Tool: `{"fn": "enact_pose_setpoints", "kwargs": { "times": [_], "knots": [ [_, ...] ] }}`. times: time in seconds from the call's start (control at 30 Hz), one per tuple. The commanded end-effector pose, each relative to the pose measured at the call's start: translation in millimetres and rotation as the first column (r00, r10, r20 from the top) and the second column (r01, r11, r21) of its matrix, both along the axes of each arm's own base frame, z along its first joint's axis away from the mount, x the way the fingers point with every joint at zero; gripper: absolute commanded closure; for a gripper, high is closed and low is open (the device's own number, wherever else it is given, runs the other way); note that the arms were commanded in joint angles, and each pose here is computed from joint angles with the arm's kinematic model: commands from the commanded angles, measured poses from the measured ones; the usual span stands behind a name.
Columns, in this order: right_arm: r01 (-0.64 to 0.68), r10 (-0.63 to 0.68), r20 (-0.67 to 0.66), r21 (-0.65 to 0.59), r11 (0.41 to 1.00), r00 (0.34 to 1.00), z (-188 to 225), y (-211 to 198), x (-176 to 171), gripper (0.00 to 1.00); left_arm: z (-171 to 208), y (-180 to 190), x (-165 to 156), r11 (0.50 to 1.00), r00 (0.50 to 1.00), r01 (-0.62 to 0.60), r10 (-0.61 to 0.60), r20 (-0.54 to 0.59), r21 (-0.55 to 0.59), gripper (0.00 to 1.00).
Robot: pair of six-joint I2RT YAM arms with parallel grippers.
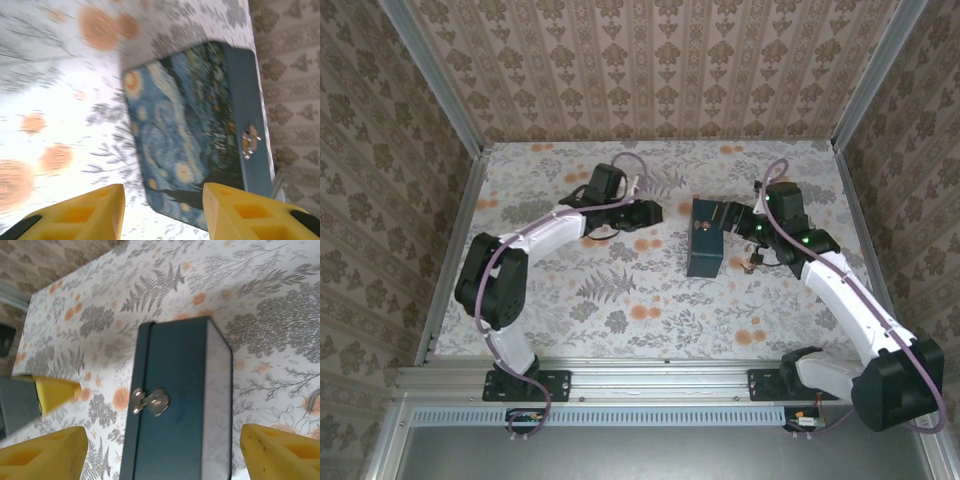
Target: Unlock the padlock with the key
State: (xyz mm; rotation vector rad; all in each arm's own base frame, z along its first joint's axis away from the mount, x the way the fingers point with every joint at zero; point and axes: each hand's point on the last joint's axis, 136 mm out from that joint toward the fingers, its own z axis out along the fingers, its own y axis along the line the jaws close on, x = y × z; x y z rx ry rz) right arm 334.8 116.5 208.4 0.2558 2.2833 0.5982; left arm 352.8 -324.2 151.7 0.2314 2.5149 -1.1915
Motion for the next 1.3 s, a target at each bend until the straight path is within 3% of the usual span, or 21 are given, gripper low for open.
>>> {"fn": "enact_pose_setpoints", "kwargs": {
  "times": [0.0,0.07,0.27,0.5,0.57,0.73,0.87,1.0,1.1,1.27],
  "knots": [
    [0.043,-0.056,-0.103,-0.125,0.991,0.993,-23.3,-3.5,-17.9,0.18,16.8,27.5,9.0,0.998,0.997,-0.062,0.062,0.05,0.004,0.53],
    [0.044,-0.066,-0.122,-0.178,0.983,0.99,-31.0,-1.8,-19.9,0.0,21.2,37.0,11.5,0.997,0.995,-0.079,0.079,0.062,0.0,0.53],
    [-0.001,-0.044,-0.152,-0.282,0.959,0.987,-44.4,12.5,-20.0,0.0,27.2,43.2,6.2,0.997,0.994,-0.074,0.075,0.078,-0.014,0.54],
    [-0.038,-0.019,-0.174,-0.316,0.948,0.985,-66.0,41.0,-8.8,0.0,20.5,44.5,1.0,0.997,0.995,-0.073,0.075,0.066,-0.033,0.55],
    [-0.033,-0.04,-0.208,-0.337,0.941,0.977,-79.2,42.7,-5.5,0.03,20.6,44.9,0.2,0.997,0.995,-0.073,0.075,0.068,-0.036,0.55],
    [-0.012,-0.07,-0.234,-0.332,0.943,0.97,-89.7,45.6,-2.0,0.29,20.2,45.1,-2.4,0.997,0.995,-0.071,0.073,0.067,-0.044,0.55],
    [-0.032,-0.016,-0.205,-0.228,0.973,0.979,-83.1,59.4,-1.6,0.4,19.9,58.2,4.3,0.994,0.992,-0.102,0.105,0.067,-0.043,0.55],
    [-0.123,0.132,-0.124,0.08,0.989,0.983,-72.8,94.4,3.7,0.39,23.7,63.9,6.8,0.992,0.991,-0.115,0.118,0.07,-0.046,0.55],
    [-0.178,0.212,-0.088,0.294,0.939,0.973,-70.6,118.5,7.6,0.37,29.1,70.6,10.0,0.991,0.988,-0.129,0.132,0.079,-0.04,0.55],
    [-0.248,0.342,-0.131,0.461,0.852,0.931,-101.3,151.7,12.2,0.31,39.8,89.8,15.8,0.985,0.98,-0.171,0.173,0.097,-0.025,0.55]
  ]
}}
